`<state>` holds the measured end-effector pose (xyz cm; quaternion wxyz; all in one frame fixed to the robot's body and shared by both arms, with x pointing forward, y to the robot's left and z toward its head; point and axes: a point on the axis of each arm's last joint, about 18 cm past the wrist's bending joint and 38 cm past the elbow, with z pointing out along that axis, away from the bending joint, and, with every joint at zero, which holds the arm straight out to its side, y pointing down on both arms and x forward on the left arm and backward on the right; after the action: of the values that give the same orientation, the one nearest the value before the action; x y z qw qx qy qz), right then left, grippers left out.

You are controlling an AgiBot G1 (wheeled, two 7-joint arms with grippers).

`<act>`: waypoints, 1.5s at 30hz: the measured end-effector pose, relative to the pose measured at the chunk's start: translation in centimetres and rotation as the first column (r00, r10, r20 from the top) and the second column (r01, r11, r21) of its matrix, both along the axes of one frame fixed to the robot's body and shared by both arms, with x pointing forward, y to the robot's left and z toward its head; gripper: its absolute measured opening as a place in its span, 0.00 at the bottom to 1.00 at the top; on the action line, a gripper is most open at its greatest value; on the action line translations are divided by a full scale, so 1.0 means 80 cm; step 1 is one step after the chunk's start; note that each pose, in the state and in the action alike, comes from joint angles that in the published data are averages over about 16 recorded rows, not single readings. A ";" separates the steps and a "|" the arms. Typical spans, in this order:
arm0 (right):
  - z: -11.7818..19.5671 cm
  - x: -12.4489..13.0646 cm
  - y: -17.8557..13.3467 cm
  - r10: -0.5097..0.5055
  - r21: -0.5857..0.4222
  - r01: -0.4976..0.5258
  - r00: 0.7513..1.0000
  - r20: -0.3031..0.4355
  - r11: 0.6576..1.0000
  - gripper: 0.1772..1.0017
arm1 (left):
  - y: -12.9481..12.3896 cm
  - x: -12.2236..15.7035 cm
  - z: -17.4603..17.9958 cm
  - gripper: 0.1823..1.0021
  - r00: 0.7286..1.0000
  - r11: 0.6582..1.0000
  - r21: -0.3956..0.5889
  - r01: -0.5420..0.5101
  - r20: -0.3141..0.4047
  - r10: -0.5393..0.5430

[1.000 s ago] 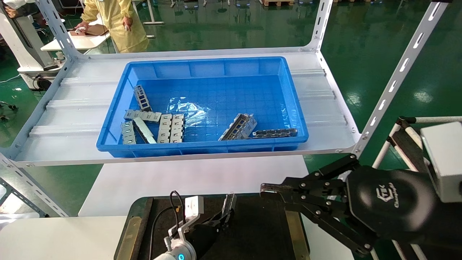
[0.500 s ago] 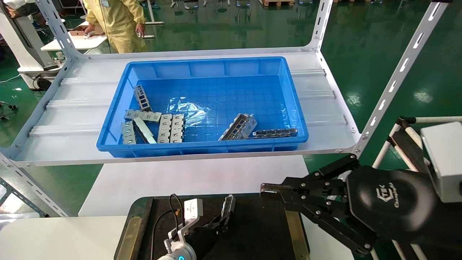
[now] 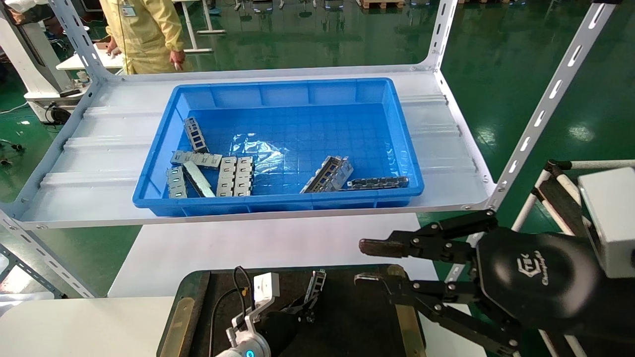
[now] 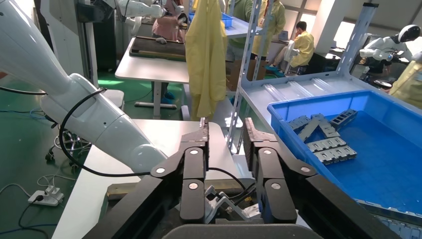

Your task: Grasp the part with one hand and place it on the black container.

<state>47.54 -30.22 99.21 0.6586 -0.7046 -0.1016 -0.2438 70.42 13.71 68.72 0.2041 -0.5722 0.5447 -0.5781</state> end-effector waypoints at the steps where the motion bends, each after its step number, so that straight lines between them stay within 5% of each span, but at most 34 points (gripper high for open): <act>1: 0.000 0.000 0.000 0.000 0.000 0.000 1.000 0.000 1.000 0.15 | 0.000 0.000 0.000 0.29 1.000 1.000 0.001 0.000 0.000 0.000; 14: 0.000 0.000 0.000 0.000 0.000 0.000 1.000 0.000 1.000 0.47 | 0.013 0.010 0.023 0.54 0.998 0.998 0.069 0.004 0.058 -0.008; 29: 0.000 0.000 0.000 0.000 0.000 0.000 1.000 0.000 1.000 0.86 | 0.048 -0.007 0.076 0.88 0.978 0.954 0.282 0.099 0.148 -0.145; 45: 0.000 0.000 0.000 0.000 0.000 0.000 1.000 0.000 1.000 0.99 | 0.082 -0.069 0.115 1.00 0.924 0.854 0.481 0.201 0.195 -0.327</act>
<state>47.54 -30.22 99.21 0.6586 -0.7046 -0.1016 -0.2438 64.91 20.27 77.94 0.3216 -0.3436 0.7049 -0.5307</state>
